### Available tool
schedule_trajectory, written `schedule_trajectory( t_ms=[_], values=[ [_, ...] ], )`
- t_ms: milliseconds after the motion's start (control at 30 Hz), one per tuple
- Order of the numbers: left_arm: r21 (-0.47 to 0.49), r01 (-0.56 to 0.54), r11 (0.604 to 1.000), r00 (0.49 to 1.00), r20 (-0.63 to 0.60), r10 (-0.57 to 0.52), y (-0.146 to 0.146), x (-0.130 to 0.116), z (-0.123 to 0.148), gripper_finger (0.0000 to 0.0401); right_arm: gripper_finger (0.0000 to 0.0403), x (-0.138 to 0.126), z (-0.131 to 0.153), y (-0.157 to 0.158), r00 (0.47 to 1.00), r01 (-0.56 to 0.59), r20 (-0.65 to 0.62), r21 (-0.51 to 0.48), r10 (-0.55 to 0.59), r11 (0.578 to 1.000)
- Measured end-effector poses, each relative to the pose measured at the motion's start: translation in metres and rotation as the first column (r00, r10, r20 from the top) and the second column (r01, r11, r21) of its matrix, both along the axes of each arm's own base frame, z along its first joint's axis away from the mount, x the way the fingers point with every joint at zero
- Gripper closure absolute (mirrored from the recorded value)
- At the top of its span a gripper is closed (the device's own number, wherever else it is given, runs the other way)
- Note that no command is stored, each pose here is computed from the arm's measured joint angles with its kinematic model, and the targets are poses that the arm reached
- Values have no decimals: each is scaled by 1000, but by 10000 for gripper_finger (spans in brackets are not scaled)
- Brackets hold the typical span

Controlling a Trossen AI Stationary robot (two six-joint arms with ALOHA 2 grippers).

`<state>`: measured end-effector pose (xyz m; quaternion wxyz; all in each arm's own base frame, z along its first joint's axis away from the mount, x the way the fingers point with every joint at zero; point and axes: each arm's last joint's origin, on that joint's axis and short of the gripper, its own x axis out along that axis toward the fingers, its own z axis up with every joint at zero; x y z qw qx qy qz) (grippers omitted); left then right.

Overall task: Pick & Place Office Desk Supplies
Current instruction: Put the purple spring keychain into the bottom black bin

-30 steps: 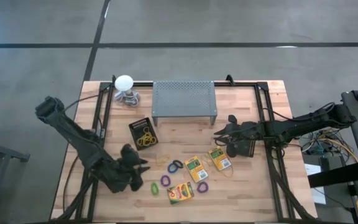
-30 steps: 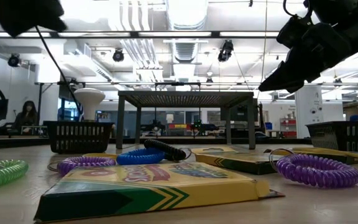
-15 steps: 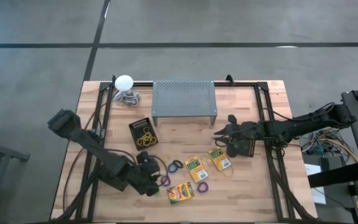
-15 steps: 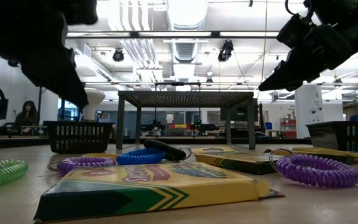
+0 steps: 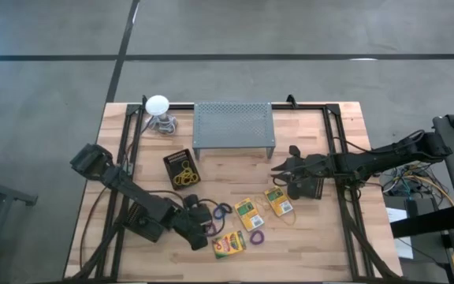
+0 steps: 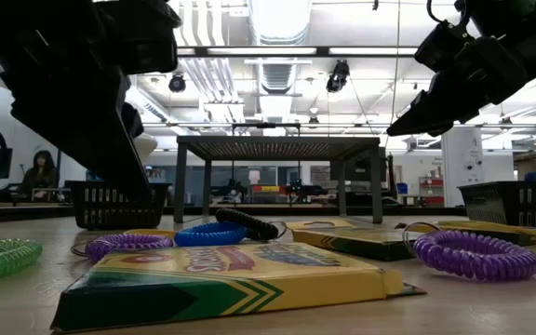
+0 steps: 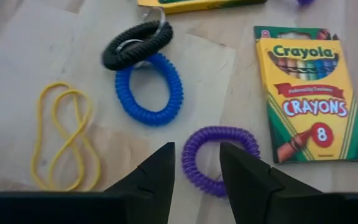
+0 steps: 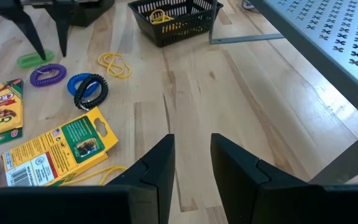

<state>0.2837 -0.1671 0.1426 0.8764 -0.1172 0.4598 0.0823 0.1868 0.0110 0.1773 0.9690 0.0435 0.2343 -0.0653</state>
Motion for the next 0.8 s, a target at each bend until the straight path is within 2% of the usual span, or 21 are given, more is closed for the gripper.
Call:
schedule_trajectory(
  t_ms=[133, 400, 800],
  values=[
    [-9, 31, 999, 999, -18, -31, -5, 8, -4, 268, 303, 0, 0, 0, 1000, -1, 0, 0, 1, 1000],
    [75, 113, 991, 992, -69, -108, -10, 15, -23, 268, 303, 0, 0, 0, 1000, -1, 0, 0, 1, 1000],
    [153, 110, 982, 988, -122, -92, -2, 10, -23, 268, 303, 0, 0, 0, 1000, 0, 0, 0, 0, 1000]
  ],
)
